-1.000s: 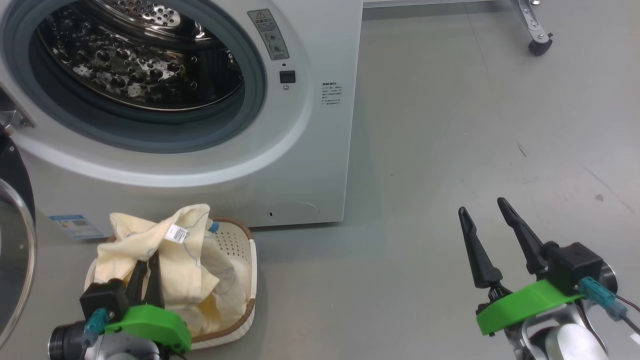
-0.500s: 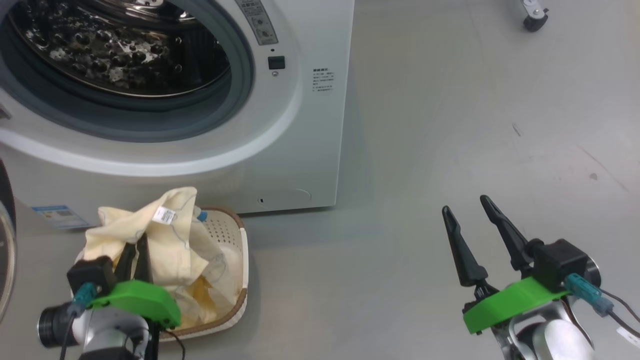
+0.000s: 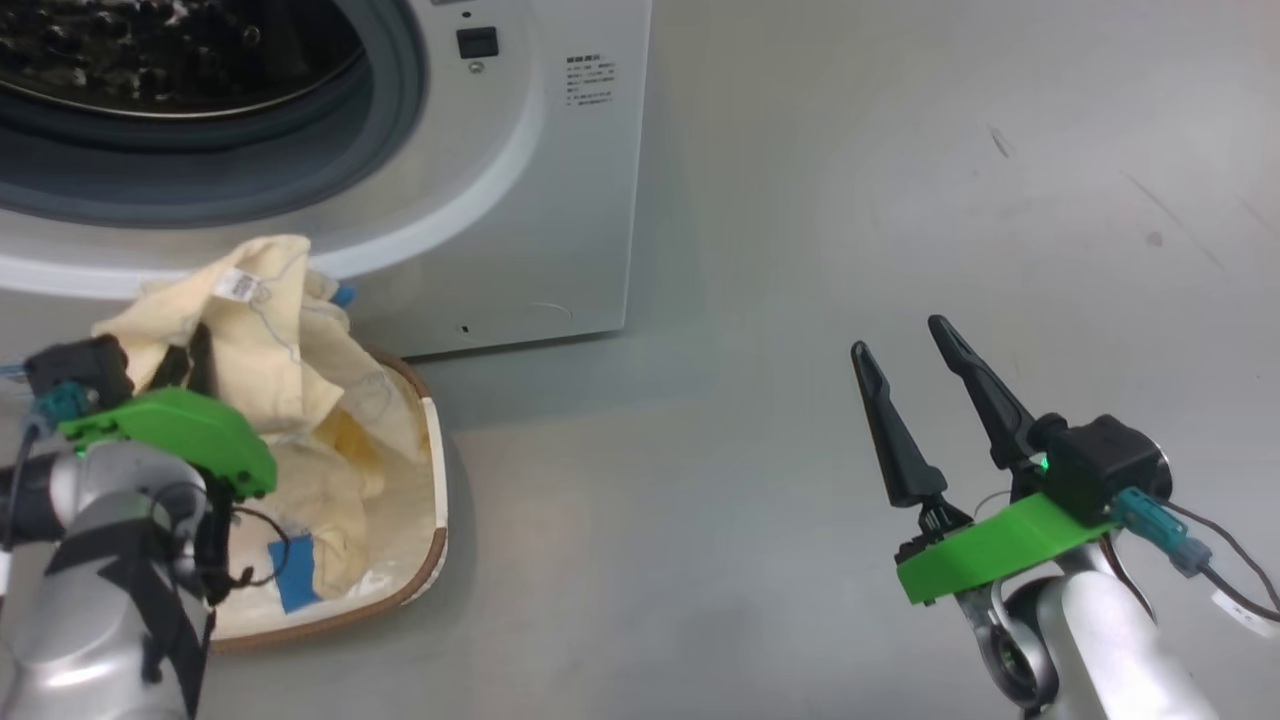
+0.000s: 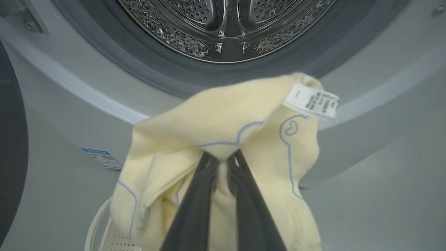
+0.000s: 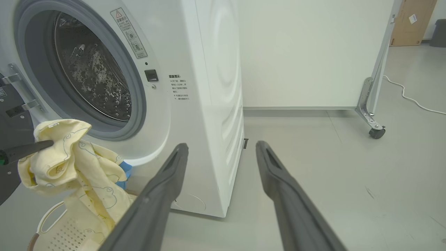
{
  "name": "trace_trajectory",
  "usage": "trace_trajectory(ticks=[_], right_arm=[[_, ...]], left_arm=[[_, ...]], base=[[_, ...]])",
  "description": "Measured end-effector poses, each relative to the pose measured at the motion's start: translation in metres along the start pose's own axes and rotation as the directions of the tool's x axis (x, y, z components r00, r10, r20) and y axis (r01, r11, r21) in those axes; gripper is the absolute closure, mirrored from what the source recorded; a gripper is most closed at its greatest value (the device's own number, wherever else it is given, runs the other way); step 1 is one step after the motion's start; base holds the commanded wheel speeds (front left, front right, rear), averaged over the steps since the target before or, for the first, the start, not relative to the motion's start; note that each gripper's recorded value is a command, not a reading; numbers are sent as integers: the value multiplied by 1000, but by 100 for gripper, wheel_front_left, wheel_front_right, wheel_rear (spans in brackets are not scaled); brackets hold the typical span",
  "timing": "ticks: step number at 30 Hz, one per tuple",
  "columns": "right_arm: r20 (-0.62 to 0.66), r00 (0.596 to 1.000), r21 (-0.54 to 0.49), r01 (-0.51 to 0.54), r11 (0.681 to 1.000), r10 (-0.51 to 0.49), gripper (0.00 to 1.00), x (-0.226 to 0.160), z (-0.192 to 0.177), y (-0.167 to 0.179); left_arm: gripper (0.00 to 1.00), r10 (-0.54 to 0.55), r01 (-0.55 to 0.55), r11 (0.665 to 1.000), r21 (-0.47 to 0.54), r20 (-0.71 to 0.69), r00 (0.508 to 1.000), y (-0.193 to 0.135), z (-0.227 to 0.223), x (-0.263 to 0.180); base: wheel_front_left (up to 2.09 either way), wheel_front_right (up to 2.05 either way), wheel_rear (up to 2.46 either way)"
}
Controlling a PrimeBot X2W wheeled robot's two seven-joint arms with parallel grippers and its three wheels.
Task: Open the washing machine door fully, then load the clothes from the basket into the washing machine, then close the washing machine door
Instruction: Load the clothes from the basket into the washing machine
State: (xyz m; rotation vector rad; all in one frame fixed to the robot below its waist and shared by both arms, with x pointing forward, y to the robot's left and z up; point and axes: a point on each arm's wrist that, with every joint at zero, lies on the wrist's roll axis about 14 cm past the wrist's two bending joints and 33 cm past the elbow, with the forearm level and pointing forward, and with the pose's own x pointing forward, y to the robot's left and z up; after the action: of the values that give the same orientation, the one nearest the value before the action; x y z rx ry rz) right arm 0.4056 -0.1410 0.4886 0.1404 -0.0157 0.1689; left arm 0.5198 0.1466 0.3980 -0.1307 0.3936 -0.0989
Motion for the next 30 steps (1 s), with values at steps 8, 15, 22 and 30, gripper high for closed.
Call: trace_trajectory(ticks=[8, 15, 22, 30], right_arm=[[-18, 999, 0, 34, 999, -34, 0, 9, -12, -15], [-54, 997, 16, 58, 998, -57, 0, 16, -29, -26], [-78, 994, 20, 78, 997, -77, 0, 27, -43, -37], [-102, 991, 8, 85, 996, -83, 0, 38, -58, -45]], left_arm=[[100, 0, 1, 1000, 18, -66, 998, 10, 7, 45], [100, -34, 37, 999, 25, -125, 992, 10, 25, 90], [100, -47, 55, 997, 50, -160, 986, 13, 46, 130], [100, -42, 54, 995, 80, -152, 988, 20, 62, 168]], base=[[0, 0, 0], [0, 0, 0], [0, 0, 0], [0, 0, 0]])
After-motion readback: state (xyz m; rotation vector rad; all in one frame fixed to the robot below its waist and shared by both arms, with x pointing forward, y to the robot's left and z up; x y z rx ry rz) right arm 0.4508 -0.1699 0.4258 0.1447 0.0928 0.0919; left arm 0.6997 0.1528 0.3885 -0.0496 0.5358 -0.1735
